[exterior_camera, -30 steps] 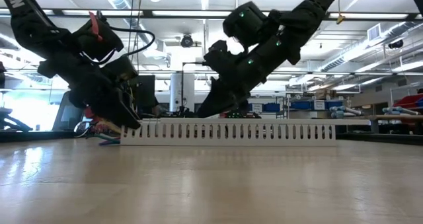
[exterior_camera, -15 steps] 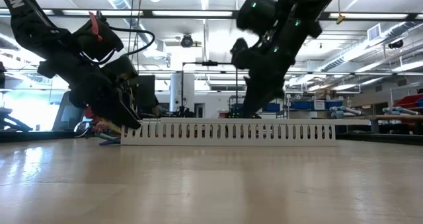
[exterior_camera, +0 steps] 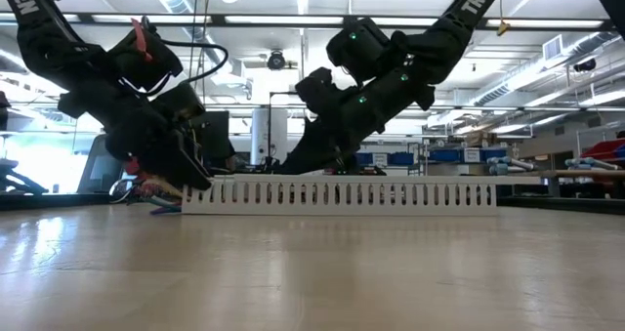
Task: Ziptie cables
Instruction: Close the white cable duct cover
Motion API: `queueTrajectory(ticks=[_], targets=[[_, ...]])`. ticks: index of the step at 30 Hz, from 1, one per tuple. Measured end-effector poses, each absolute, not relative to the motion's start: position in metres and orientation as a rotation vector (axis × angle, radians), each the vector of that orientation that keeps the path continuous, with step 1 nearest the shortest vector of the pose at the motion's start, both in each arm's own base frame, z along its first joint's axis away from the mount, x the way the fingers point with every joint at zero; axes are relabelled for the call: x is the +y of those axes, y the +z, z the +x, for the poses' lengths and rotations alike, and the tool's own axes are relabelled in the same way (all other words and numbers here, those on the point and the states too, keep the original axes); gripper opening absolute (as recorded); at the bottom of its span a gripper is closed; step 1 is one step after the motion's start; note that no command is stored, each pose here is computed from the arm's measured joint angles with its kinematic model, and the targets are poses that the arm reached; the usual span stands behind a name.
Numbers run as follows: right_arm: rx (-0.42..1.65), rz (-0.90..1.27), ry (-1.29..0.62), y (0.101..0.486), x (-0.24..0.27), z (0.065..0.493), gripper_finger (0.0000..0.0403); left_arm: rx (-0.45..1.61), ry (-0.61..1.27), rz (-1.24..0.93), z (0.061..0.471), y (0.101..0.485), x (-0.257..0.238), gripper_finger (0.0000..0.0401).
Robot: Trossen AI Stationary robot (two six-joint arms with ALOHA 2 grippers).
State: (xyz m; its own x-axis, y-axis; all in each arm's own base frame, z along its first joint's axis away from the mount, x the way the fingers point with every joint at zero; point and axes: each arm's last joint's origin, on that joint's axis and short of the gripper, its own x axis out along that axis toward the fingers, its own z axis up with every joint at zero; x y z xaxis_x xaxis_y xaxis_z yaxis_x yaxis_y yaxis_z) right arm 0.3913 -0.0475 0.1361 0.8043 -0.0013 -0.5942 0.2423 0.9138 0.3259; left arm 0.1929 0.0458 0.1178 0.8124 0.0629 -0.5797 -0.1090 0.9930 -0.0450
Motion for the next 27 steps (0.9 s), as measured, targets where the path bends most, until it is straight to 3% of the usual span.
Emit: queueTrajectory(ticks=[9,20,27], targets=[[0.634,0.395,-0.136,0.136,-0.045,0.391,0.0,0.582,0.096,-0.09,0.195,0.12,0.046,0.0198],[0.631,0.397,-0.132,0.136,-0.045,0.391,0.0,0.536,0.086,-0.063,0.199,0.125,0.047,0.0262],[0.63,0.398,-0.13,0.135,-0.044,0.391,0.0,0.56,0.082,-0.068,0.203,0.115,0.048,0.0261]])
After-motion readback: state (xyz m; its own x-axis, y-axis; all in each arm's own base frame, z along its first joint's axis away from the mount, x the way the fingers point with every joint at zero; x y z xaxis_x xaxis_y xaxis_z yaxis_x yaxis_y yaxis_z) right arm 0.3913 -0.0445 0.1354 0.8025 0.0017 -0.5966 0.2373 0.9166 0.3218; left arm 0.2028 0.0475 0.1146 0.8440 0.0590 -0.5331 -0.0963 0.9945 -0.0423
